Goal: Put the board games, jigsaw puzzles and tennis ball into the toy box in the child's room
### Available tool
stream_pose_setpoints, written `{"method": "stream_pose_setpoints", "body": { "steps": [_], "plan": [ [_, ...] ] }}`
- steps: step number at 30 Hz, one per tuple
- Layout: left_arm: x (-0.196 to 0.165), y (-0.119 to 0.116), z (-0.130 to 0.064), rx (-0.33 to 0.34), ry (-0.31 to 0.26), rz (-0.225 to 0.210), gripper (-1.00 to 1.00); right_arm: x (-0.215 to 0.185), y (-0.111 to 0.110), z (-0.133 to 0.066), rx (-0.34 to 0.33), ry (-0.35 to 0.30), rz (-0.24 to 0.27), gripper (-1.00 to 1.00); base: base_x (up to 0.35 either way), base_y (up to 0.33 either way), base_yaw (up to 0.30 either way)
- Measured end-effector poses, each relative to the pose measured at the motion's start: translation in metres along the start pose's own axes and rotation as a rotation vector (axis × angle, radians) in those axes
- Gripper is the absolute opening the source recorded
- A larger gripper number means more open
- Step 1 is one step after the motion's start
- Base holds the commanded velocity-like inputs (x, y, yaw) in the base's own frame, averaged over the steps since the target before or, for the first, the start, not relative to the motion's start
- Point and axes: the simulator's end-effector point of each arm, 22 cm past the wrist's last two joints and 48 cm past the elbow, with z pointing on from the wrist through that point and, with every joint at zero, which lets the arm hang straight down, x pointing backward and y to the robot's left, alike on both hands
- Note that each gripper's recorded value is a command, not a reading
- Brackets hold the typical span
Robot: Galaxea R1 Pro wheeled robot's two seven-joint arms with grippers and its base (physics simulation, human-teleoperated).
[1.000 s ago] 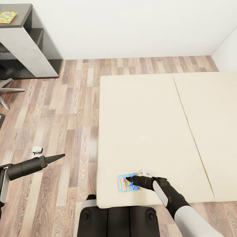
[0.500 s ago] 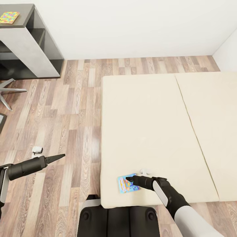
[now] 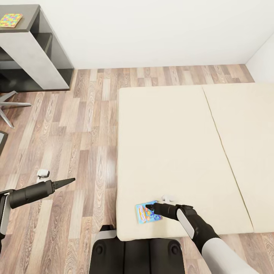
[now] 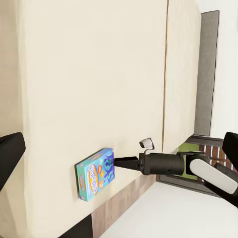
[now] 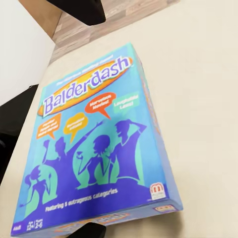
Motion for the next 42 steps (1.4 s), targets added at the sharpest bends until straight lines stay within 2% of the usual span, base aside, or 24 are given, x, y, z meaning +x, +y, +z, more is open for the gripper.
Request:
{"method": "stream_pose_setpoints", "body": {
  "steps": [25, 27, 35, 42],
  "plan": [
    [0.000, 0.000, 0.000, 0.000, 0.000, 0.000, 1.00, 0.006, -0.008, -0.001, 0.015, 0.014, 0.003, 1.00, 0.000, 0.000, 0.000],
    [0.000, 0.000, 0.000, -0.001, 0.000, 0.000, 1.00, 0.008, -0.009, 0.000, 0.021, 0.022, -0.005, 1.00, 0.000, 0.000, 0.000],
    [0.000, 0.000, 0.000, 0.001, 0.000, 0.000, 1.00, 0.018, -0.019, 0.002, 0.072, 0.057, -0.088, 1.00, 0.000, 0.000, 0.000],
    [0.000, 0.000, 0.000, 0.001, 0.000, 0.000, 1.00, 0.019, -0.019, 0.003, 0.076, 0.061, -0.099, 1.00, 0.000, 0.000, 0.000]
  ]
}}
